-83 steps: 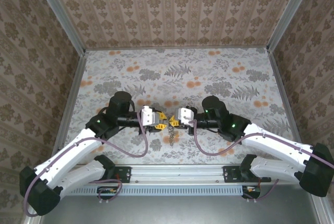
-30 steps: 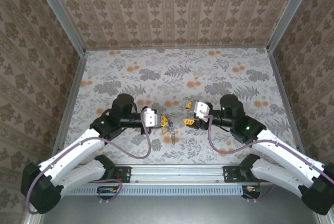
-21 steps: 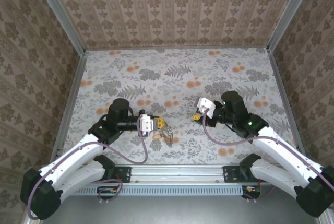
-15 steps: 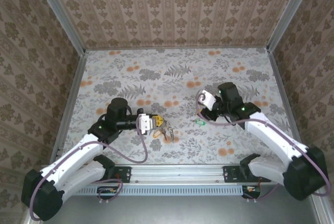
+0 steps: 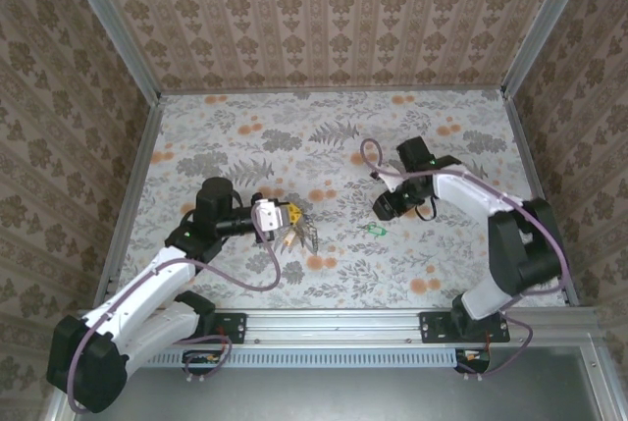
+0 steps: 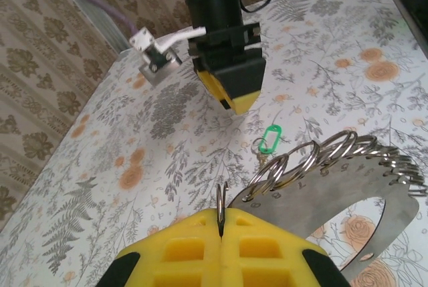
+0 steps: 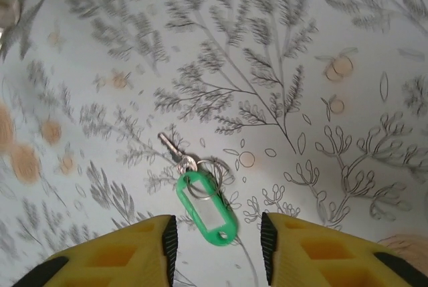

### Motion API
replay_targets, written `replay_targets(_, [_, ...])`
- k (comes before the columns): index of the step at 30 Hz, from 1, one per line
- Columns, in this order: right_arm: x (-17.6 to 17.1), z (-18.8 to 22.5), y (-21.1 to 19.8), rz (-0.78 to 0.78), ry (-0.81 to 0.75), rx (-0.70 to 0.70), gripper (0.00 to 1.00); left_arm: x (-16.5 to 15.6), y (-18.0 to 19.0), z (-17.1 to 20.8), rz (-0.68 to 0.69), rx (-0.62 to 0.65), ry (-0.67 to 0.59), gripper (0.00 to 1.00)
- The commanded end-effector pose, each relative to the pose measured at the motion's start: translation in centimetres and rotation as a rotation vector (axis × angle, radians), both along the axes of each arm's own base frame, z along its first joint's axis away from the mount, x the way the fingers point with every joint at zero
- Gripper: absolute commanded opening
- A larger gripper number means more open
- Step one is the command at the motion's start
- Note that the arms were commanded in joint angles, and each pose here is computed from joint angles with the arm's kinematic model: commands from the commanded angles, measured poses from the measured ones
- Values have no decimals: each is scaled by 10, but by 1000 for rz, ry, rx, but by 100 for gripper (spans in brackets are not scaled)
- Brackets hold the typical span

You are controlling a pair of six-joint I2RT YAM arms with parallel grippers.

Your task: Put the keys on the keyring

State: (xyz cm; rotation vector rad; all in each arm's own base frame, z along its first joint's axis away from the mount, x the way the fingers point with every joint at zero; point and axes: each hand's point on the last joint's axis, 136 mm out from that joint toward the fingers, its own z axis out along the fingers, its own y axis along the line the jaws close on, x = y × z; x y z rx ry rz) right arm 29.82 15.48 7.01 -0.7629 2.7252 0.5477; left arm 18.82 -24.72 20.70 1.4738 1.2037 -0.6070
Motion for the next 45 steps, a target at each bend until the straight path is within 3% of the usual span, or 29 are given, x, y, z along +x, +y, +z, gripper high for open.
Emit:
replay_targets(1, [-12,0,-8,-432,260,-8,39,4,-1,9,11,-45,10,0])
replay_targets(4, [-15,4,8,-696,288,210,33,4,-1,7,15,-39,17,0])
replay_targets(6, [-22,-3,-2,-830,298,224,29,6,0,7,18,-36,18,0])
replay_targets(8, [-27,-8,-5,-862,312,221,31,6,0,6,20,-34,22,0])
replay_targets(13, [-27,-15,10,-861,369,284,34,7,0,2,24,-23,19,0])
replay_targets(18, [-21,-33,17,-895,385,314,28,4,1,2,12,-25,3,0])
replay_targets(31, [-25,-52,10,-929,388,237,30,2,0,4,2,-29,21,0])
replay_targets(45, [-27,-58,18,-911,383,222,23,2,-1,3,-3,-23,30,0])
